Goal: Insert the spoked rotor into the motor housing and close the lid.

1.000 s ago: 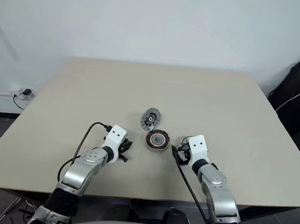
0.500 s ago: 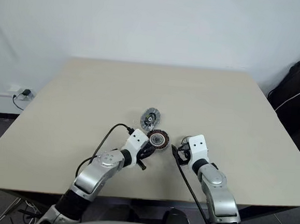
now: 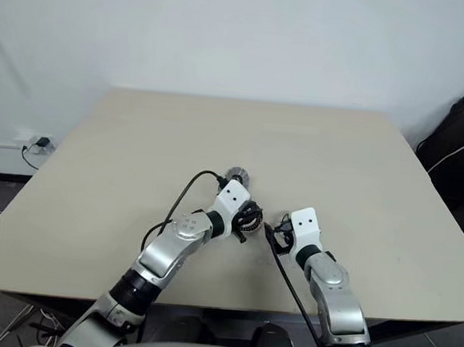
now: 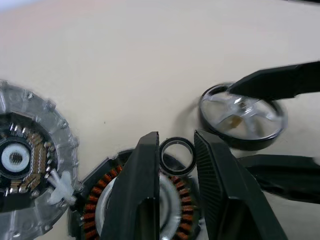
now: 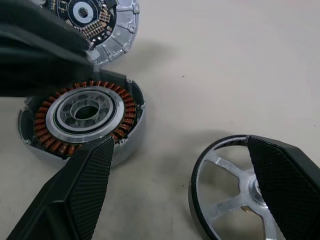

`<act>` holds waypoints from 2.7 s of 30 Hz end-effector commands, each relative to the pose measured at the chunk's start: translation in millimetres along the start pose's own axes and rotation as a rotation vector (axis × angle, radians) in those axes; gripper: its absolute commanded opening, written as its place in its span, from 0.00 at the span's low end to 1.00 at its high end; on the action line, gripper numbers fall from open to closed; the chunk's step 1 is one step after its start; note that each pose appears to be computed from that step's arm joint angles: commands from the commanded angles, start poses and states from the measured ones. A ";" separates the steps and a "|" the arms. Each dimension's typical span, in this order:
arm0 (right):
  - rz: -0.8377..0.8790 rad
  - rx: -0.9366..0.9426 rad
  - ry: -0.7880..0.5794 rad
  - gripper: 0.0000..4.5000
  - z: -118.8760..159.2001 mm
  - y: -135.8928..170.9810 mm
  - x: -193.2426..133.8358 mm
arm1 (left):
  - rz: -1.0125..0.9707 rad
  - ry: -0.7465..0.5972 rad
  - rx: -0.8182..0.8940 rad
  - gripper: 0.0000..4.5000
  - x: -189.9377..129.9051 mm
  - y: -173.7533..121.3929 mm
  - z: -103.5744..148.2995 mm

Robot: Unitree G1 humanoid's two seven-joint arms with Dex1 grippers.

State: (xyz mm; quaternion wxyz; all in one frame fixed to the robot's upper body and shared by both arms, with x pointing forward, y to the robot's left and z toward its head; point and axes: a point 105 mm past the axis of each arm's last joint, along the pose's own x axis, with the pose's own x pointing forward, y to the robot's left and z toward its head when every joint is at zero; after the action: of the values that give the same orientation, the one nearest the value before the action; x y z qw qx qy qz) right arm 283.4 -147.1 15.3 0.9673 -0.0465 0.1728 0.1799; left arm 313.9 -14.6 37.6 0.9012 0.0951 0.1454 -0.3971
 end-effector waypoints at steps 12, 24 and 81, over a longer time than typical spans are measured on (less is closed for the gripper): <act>-0.027 -0.010 -0.073 1.00 16.2 -4.2 -0.5 | 0.054 0.044 0.003 0.15 15.7 19.1 -10.1; -0.023 -0.018 -0.076 1.00 17.4 -5.2 -0.7 | 0.064 0.000 0.036 0.66 12.1 16.1 0.4; 0.231 -0.188 0.131 0.00 40.1 46.8 69.5 | 0.185 -0.178 -0.145 0.00 -81.9 15.2 -34.0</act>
State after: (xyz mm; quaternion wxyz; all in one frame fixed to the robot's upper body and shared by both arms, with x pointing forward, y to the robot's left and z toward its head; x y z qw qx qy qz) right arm 330.9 -74.4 12.1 0.9095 -0.1267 0.2499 0.3072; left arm 263.2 67.3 17.9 0.9485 0.0073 0.1167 -0.2943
